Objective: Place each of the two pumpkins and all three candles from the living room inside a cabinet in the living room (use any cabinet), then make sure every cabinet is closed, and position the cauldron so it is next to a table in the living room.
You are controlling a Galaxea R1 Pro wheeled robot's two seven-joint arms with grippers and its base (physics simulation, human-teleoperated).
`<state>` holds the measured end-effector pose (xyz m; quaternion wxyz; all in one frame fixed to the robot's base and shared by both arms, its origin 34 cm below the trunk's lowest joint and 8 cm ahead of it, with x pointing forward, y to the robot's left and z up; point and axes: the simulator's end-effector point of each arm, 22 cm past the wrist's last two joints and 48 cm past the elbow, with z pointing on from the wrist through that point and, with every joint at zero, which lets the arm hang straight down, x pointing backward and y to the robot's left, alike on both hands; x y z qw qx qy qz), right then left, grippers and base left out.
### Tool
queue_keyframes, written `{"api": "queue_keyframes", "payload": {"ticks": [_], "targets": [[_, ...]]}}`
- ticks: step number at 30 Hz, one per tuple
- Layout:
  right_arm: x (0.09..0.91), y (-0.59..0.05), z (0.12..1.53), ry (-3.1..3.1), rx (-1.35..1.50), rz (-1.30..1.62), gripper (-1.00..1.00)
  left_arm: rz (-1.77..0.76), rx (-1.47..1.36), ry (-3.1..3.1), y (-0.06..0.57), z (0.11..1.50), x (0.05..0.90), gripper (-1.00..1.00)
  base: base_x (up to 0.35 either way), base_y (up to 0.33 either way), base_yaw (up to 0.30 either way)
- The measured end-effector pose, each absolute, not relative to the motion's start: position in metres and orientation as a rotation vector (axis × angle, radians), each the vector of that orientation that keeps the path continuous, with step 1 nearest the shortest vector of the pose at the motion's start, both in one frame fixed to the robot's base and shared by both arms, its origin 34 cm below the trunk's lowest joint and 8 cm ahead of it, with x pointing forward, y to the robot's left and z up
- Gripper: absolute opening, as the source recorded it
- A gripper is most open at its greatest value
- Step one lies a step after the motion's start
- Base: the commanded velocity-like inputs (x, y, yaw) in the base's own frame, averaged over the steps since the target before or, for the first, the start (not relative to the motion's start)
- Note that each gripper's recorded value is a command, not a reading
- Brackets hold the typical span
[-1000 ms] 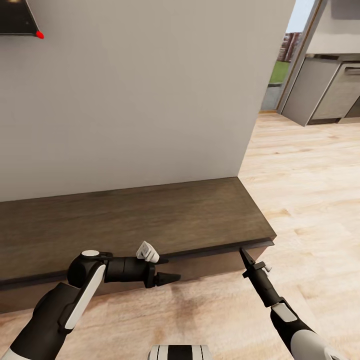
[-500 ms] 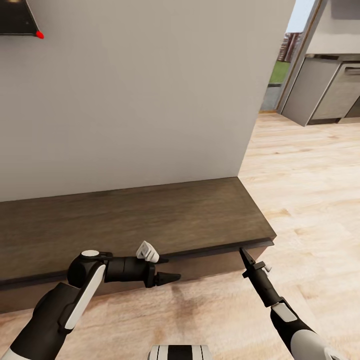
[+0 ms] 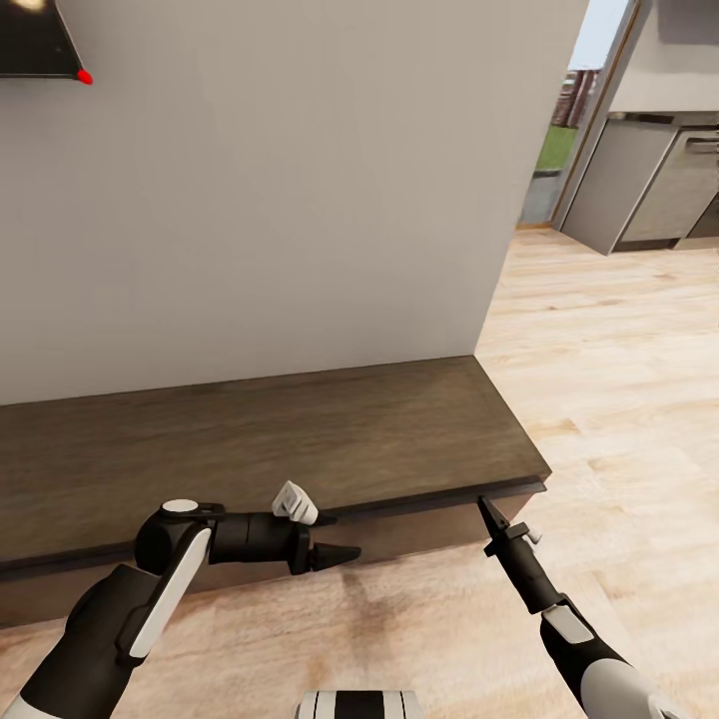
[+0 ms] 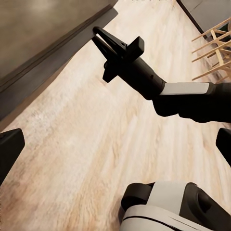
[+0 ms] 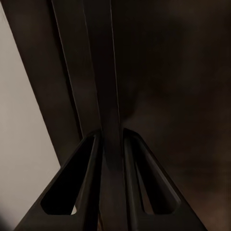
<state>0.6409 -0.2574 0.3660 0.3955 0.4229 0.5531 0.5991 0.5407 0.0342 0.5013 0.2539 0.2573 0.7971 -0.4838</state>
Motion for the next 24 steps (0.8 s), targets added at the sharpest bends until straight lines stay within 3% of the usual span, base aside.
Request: {"api": "queue_keyframes", "payload": {"ticks": [24], "targets": [[0.6408, -0.2575, 0.366, 1.407, 1.061, 1.508, -1.0, -1.314, 0.7, 2.166, 0.0341, 0.5012, 0.5406, 1.0, 0.0, 0.0, 0.0]]}}
